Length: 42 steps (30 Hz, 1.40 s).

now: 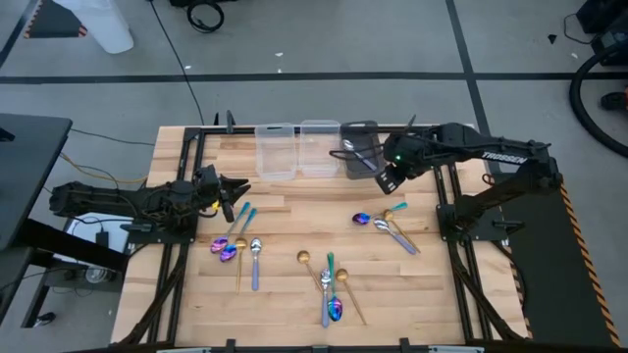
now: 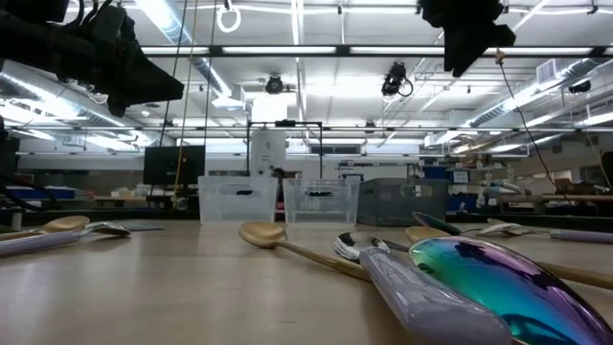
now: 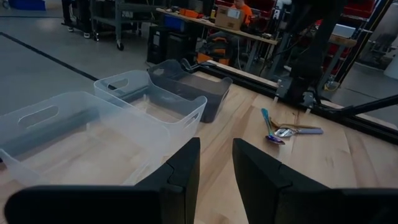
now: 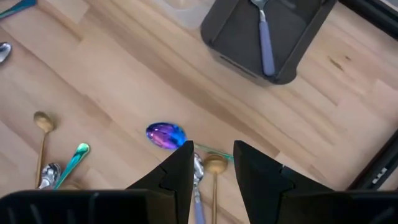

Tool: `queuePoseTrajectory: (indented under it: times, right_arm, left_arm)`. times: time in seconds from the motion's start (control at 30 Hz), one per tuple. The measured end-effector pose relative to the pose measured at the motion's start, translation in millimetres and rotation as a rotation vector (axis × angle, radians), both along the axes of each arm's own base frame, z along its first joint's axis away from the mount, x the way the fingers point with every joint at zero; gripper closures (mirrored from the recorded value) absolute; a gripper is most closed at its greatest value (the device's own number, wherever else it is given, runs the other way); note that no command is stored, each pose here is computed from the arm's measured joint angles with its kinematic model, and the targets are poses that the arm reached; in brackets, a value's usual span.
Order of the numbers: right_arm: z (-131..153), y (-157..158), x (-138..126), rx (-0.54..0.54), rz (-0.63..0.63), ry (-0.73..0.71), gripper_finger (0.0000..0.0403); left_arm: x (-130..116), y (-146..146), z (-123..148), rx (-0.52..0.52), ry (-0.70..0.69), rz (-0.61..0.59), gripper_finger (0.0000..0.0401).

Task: Sort silverware by color (type)
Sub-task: Put the violet spoon into the black bin

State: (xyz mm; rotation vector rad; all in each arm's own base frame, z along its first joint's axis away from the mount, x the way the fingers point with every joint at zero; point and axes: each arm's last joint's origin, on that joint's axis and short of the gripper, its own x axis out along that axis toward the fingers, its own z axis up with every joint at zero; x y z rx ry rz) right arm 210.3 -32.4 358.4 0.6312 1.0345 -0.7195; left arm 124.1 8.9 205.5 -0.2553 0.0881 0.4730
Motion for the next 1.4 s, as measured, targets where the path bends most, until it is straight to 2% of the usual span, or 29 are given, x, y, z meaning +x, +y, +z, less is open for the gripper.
queuePoseTrajectory:
  times: [0.27, 0.73, 1.1, 1.4]
  right_arm:
    - [-8.8, 20.1, 2.4, -0.014, 0.016, 0.016, 0.0279]
    - [-76.7, 52.3, 7.2, 0.050, 0.021, 0.075, 0.0279]
    - [-131.7, 70.7, -7.0, 0.112, -0.019, 0.163, 0.0279]
    - [-166.7, 78.0, -9.8, 0.170, 0.027, 0.133, 0.0279]
  left_arm:
    - [0.0, 0.0, 0.0, 0.000, 0.000, 0.000, 0.0299]
    - [0.0, 0.0, 0.0, -0.004, -0.003, 0.001, 0.0299]
    - [0.0, 0.0, 0.1, -0.006, -0.004, 0.001, 0.0299]
    - [0.0, 0.0, 0.1, -0.006, -0.004, 0.001, 0.0299]
